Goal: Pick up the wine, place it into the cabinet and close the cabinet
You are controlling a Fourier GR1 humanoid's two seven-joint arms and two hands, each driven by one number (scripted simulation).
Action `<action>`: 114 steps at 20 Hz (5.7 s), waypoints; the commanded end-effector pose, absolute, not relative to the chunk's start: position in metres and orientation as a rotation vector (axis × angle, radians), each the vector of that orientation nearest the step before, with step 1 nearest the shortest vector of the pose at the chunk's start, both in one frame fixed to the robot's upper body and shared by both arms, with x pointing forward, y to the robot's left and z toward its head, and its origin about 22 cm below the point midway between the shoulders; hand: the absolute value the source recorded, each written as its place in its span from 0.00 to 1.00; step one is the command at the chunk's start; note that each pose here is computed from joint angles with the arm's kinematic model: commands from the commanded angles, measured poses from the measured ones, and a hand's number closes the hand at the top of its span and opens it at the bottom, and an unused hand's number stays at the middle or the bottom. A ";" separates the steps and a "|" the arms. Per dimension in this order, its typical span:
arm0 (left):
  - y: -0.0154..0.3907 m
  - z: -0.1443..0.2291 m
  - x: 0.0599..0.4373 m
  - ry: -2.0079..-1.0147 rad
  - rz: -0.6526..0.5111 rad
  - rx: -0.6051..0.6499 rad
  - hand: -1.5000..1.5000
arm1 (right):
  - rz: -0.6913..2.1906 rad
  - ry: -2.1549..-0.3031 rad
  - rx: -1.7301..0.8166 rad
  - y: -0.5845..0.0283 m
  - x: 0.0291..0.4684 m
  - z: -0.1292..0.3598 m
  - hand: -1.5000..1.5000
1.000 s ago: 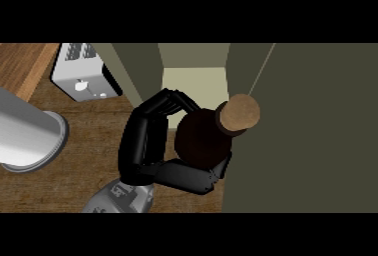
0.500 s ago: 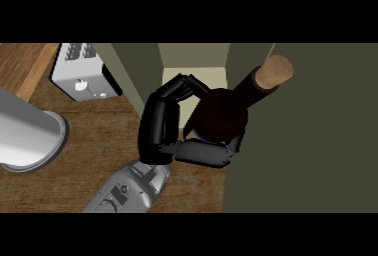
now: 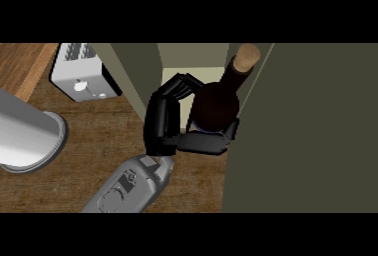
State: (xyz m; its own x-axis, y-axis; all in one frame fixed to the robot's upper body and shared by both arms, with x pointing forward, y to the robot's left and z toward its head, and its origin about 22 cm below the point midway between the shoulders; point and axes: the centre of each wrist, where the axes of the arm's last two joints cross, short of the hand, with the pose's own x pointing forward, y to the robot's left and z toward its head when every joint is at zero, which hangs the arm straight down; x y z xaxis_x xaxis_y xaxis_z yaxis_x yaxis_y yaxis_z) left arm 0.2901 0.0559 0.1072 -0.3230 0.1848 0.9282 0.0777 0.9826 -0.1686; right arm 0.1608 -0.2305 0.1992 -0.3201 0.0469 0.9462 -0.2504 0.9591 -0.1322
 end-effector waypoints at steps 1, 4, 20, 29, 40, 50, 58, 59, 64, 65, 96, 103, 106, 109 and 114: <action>0.051 0.102 0.286 -1.884 0.150 -0.189 1.00 | 0.282 -1.941 0.217 -0.232 0.141 0.201 0.00; 0.061 0.079 0.292 -1.884 0.103 -0.153 1.00 | 0.288 -1.928 0.220 -0.233 0.128 0.217 0.00; 0.075 0.033 0.310 -1.948 0.086 0.045 1.00 | 0.289 -1.931 0.228 -0.231 0.140 0.204 0.00; 0.090 0.036 0.352 -1.884 0.127 0.026 1.00 | 0.280 -1.938 0.235 -0.231 0.138 0.210 0.00; 0.086 0.025 0.370 -1.830 0.094 0.037 1.00 | 0.265 -1.919 0.269 -0.225 0.132 0.206 0.00; 0.092 0.041 0.409 -1.894 0.073 0.129 1.00 | 0.290 -1.918 0.259 -0.231 0.138 0.195 0.00; 0.094 0.037 0.419 -1.943 0.126 0.196 1.00 | 0.301 -1.921 0.280 -0.233 0.151 0.193 0.00; 0.099 0.043 0.426 -1.931 0.118 0.198 1.00 | 0.299 -1.946 0.282 -0.226 0.142 0.208 0.00; 0.096 0.045 0.430 -1.870 0.170 0.173 1.00 | 0.286 -1.932 0.295 -0.221 0.140 0.212 0.00; 0.099 0.037 0.428 -1.878 0.169 0.165 1.00 | 0.282 -1.917 0.296 -0.219 0.149 0.203 0.00; 0.136 0.019 0.431 -1.792 0.176 0.258 0.00 | 0.293 -1.932 0.308 -0.223 0.157 0.200 0.00; 0.126 -0.003 0.417 -1.793 0.129 0.323 0.00 | 0.318 -1.921 0.304 -0.216 0.157 0.198 0.00; 0.125 -0.008 0.414 -1.801 0.198 0.328 0.00 | 0.331 -1.934 0.316 -0.220 0.152 0.199 0.00; 0.135 -0.003 0.418 -1.815 0.193 0.292 0.00 | 0.320 -1.939 0.305 -0.212 0.162 0.198 0.00; 0.137 -0.008 0.416 -1.830 0.172 0.270 0.00 | 0.316 -1.935 0.325 -0.212 0.154 0.199 0.00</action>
State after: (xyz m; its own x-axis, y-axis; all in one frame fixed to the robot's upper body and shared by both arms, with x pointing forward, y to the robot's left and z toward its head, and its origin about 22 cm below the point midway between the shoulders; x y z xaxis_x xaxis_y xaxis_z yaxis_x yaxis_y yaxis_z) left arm 0.4214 0.1125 0.0089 -0.2771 -0.0898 0.9566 -0.2665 0.9637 0.0133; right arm 0.1657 -0.2133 0.1909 -0.3490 -0.0495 0.9358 -0.3598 0.9292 -0.0850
